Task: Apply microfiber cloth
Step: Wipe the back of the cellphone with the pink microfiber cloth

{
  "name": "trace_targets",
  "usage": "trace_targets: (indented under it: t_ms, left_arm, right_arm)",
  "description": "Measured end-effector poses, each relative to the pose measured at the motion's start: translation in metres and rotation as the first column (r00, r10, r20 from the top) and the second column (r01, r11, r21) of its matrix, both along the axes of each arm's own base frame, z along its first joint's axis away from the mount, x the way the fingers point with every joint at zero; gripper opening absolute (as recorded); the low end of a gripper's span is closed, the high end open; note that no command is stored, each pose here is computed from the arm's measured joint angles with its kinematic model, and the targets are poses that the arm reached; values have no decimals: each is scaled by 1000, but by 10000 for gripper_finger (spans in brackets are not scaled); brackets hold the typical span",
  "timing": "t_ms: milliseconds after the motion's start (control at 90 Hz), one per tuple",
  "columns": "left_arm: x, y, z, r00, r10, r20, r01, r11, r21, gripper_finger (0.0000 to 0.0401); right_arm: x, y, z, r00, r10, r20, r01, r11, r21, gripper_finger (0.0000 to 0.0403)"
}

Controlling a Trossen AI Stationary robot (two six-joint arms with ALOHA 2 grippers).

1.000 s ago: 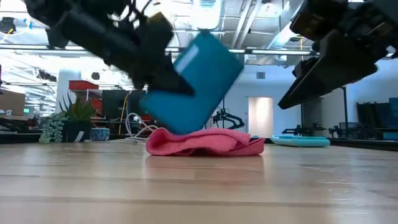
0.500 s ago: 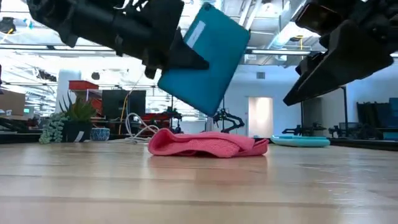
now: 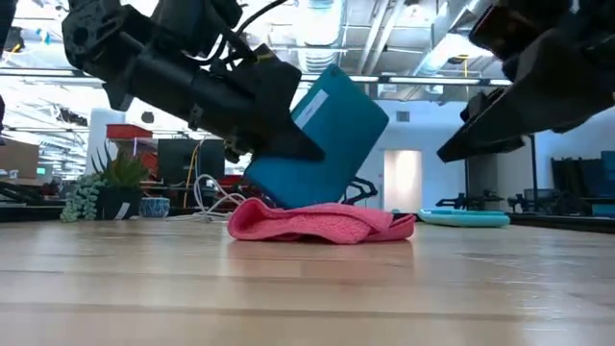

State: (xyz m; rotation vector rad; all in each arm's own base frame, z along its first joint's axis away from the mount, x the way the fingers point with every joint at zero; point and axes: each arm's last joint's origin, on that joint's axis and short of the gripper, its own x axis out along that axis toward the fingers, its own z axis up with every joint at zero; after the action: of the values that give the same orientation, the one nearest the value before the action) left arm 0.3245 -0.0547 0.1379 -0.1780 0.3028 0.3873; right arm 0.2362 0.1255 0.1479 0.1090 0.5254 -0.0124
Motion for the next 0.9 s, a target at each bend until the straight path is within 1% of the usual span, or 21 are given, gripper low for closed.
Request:
trace_targets:
  t_ms: [56, 144, 222, 333, 544, 600, 689, 722, 900]
  left_arm:
    - [-1, -1, 3, 1000, -22, 6, 22, 1000, -9, 13]
    - [-3, -2, 13, 998, -64, 26, 65, 997, -30, 13]
    - [-4, -4, 22, 994, -95, 54, 98, 995, -37, 13]
    - [-6, -7, 27, 991, -120, 64, 122, 992, -21, 13]
    - [-6, -11, 28, 984, -166, 67, 168, 985, -26, 13]
    - [-6, -12, 29, 981, -182, 68, 184, 983, -20, 13]
    - [-6, -12, 29, 980, -185, 73, 187, 982, -13, 13]
    - [-6, -12, 29, 980, -186, 73, 187, 982, -13, 13]
    - [-6, -13, 29, 980, -188, 73, 189, 982, -11, 13]
  right_arm:
    - [0, -1, 0, 999, -42, 11, 42, 999, -31, 191]
    - [-2, -7, 0, 988, -149, 24, 151, 984, -99, 191]
    - [0, -13, 0, 978, -204, 33, 207, 971, -120, 191]
    - [4, -21, 9, 975, -212, 74, 220, 968, -124, 191]
    - [-2, -39, 48, 951, -233, 203, 255, 962, -93, 191]
    - [-3, -44, 56, 953, -214, 216, 236, 968, -85, 191]
    - [-3, -51, 63, 969, -121, 214, 138, 988, -63, 191]
    - [-3, -53, 64, 971, -109, 214, 123, 991, -53, 191]
    - [-9, -64, 56, 981, -168, 98, 173, 984, -45, 191]
